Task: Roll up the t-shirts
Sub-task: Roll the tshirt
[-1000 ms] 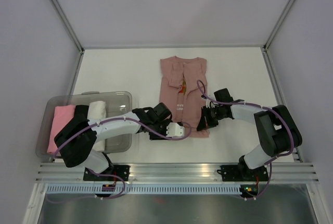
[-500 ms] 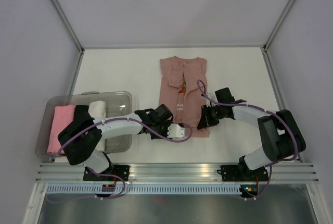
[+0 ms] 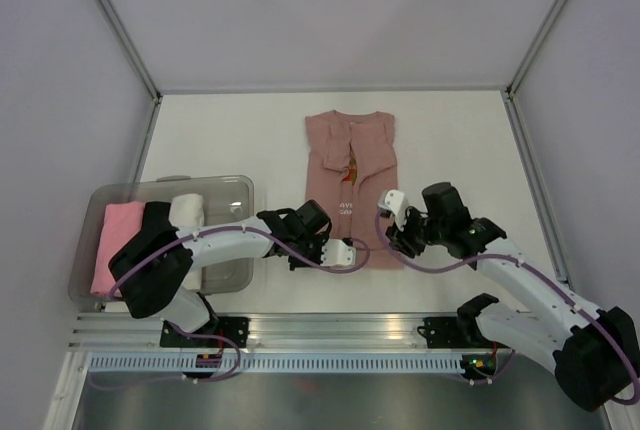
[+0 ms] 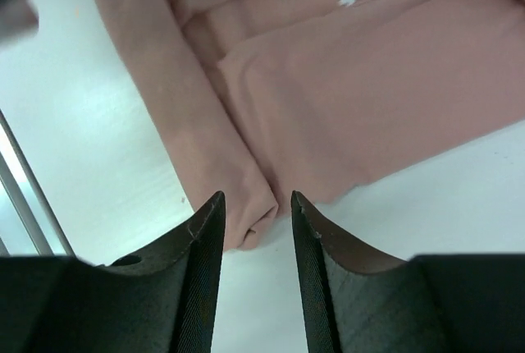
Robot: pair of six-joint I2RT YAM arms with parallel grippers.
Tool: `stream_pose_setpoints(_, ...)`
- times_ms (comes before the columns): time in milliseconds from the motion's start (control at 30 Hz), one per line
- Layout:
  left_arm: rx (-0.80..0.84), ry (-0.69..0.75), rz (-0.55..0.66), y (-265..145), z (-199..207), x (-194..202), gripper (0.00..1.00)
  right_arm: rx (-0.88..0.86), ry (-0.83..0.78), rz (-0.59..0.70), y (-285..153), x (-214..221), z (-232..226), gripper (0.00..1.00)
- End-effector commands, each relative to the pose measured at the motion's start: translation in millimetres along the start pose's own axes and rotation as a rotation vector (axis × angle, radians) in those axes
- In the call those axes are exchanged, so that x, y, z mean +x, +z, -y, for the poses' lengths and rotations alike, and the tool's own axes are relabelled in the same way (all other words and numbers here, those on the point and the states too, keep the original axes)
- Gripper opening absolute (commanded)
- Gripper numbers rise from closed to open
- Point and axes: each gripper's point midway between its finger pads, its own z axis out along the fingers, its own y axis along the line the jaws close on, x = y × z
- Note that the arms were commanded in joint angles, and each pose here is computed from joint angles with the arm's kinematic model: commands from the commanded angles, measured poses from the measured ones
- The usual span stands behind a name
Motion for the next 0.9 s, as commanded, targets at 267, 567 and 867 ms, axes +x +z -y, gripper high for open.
stream_pose_setpoints(267, 0.181, -0.080, 0.039, -7.2, 37.1, -0.9, 0.02, -0.019, -0.484, -0.198, 8.7, 59.3, -23.7, 0.51)
stream_pose_setpoints(567, 0.181, -0.097, 0.039, -8.3, 33.2, -1.0, 0.02, -0.112, -0.538, -0.224, 18.8, 63.5, -54.1, 0.54)
stream_pose_setpoints(867, 0.190, -0.122, 0.050, -10.2, 29.6, -0.6, 0.02, -0.099, -0.533, -0.263, 21.9, 78.5, -55.1, 0.58)
